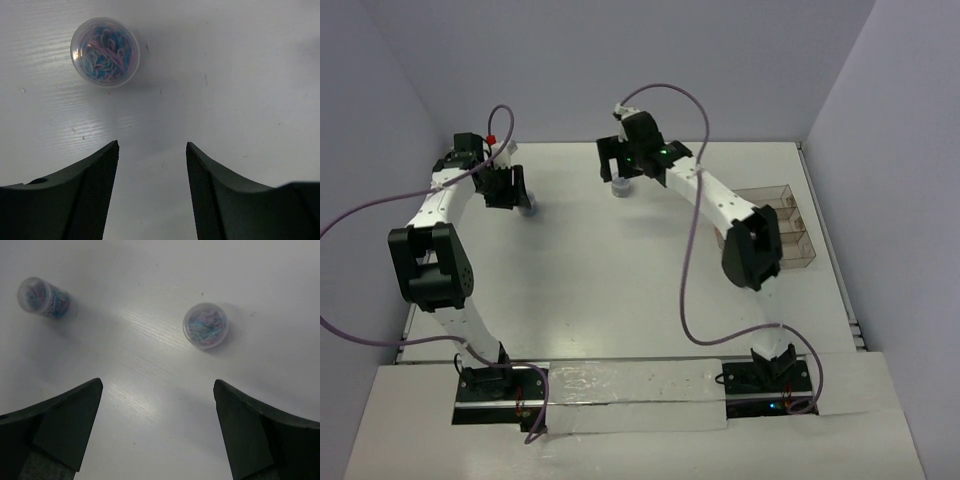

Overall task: Sort the stationery into containers
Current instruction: Pick up the stationery from the center of the board.

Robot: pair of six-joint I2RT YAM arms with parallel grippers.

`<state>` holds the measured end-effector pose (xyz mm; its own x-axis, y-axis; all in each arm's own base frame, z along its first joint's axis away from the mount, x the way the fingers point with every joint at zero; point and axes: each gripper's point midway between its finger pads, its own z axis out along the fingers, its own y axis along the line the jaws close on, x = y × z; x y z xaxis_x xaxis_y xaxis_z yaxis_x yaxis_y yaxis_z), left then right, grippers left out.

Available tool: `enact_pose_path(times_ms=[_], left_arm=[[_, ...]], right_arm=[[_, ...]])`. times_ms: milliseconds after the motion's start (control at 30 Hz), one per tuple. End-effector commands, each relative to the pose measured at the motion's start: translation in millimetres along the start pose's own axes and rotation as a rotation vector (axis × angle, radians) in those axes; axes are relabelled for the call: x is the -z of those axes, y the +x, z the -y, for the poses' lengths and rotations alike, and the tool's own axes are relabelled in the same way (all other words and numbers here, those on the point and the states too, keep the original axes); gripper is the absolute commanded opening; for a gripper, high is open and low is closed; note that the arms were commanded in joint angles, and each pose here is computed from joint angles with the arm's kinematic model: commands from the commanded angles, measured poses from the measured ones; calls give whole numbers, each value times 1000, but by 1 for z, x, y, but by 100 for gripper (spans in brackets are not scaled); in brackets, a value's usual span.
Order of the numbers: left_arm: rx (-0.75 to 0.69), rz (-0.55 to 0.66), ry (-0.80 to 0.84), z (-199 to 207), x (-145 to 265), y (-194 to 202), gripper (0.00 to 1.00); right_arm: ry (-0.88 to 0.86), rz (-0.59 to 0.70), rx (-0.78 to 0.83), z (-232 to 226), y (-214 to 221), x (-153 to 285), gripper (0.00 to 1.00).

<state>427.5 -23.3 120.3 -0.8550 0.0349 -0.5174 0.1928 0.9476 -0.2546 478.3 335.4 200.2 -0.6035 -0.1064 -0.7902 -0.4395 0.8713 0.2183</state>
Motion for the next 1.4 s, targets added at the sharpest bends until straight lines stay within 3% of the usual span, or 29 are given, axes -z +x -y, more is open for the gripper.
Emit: enact_pose_path(times_ms=[0,367,733,1067,1367], left_arm=[[-23,99,-14,5,26,-23,63],[-33,96,12,9,38,-14,63],[-21,93,50,15,41,-13,64],[24,86,116,17,44,-14,63],[10,115,110,13,57,-22,64]], right_arm=[[64,-32,31,2,-3,-40,100],[311,42,8,50,8,-95,100],[317,11,-71,55,28,-123,100],[336,0,-133,68,31,-124,80],[329,-44,-140,69,43,-126,81]])
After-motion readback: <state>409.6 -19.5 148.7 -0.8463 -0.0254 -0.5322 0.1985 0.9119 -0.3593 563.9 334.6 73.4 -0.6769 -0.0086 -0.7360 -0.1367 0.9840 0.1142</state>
